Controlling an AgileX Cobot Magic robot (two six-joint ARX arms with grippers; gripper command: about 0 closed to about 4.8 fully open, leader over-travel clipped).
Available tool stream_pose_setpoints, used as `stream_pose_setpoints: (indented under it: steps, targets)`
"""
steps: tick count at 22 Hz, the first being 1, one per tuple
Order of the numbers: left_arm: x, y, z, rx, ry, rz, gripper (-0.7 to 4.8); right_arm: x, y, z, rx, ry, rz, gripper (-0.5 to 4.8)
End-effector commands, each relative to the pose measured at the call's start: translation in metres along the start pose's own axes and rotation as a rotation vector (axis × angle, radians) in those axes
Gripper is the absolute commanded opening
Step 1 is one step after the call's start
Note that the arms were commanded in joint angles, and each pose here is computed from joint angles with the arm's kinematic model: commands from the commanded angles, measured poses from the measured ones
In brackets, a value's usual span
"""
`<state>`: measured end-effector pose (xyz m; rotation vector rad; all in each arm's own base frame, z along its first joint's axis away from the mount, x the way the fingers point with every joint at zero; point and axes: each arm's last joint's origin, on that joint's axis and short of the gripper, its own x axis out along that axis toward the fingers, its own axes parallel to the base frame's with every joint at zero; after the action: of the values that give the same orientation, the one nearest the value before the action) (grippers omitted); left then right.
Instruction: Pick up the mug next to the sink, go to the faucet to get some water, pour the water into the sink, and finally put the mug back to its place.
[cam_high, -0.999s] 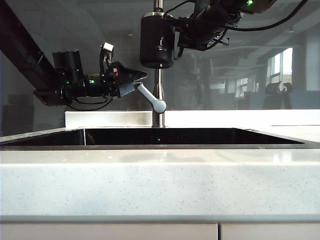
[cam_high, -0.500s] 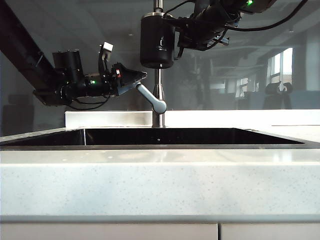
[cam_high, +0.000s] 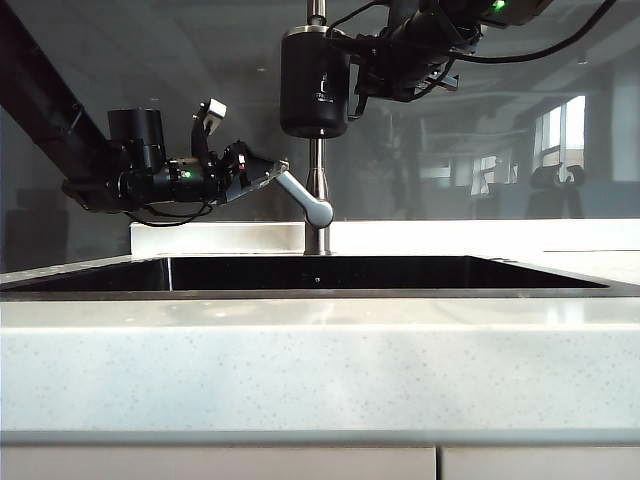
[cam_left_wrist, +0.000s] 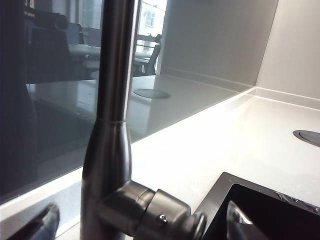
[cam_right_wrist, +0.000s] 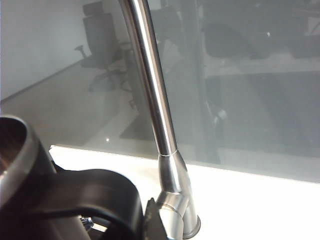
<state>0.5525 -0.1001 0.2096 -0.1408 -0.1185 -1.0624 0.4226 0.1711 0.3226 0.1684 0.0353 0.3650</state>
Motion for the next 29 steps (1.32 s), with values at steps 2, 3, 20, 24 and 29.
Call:
stream_pose_setpoints:
  steps: [2,3,20,24,29]
  targets:
    - [0.000,0.000,0.004,0.025,-0.008,0.003,4.28,-0.002,0.003,0.013,0.010,-0.071,0.010,-0.06]
    - [0.000,0.000,0.004,0.024,-0.009,0.007,4.28,-0.002,0.003,0.013,0.010,-0.071,0.010,-0.06]
    - [-0.001,0.008,0.003,0.022,-0.048,0.248,4.27,-0.002,0.003,0.014,0.010,-0.072,0.010,-0.06]
    - [-0.004,0.010,0.004,0.024,-0.052,0.268,4.27,-0.002,0.003,0.013,0.010,-0.071,0.010,-0.06]
    - [-0.013,0.017,0.005,0.009,-0.049,0.290,4.27,-0.002,0.003,0.013,0.010,-0.071,0.010,-0.06]
